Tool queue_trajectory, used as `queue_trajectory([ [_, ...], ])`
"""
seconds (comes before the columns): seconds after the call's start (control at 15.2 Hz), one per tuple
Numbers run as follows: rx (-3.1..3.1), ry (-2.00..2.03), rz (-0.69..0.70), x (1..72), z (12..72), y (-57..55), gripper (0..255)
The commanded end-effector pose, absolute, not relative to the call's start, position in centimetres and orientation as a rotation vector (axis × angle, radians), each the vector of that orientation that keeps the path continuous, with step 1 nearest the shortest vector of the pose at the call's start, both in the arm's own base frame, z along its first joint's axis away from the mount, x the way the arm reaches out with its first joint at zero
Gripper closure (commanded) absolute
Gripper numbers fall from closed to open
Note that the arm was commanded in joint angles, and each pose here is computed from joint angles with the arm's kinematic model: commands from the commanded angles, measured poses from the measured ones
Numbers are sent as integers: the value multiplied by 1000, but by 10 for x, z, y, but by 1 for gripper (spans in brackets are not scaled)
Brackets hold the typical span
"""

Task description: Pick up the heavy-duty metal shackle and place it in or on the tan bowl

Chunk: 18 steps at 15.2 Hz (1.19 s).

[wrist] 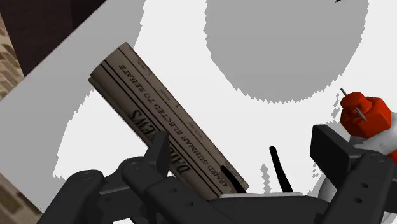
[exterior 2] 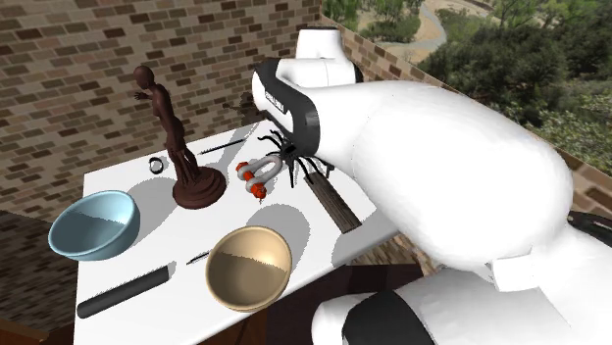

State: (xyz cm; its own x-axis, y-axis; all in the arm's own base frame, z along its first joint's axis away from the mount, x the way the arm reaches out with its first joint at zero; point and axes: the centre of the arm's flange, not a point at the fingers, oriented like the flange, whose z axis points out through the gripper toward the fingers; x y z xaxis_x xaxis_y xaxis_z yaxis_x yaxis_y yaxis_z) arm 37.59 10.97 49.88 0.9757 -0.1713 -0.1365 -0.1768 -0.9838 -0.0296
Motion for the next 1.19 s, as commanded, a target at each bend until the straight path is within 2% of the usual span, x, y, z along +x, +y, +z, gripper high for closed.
queue_trajectory([
  [0.0, -3076, 281, 227, 390, 487, 131, 0],
  [0.86, -3046, 328, 345, 473, 419, 267, 0],
  [1.12, -3046, 328, 345, 469, 399, 268, 0],
])
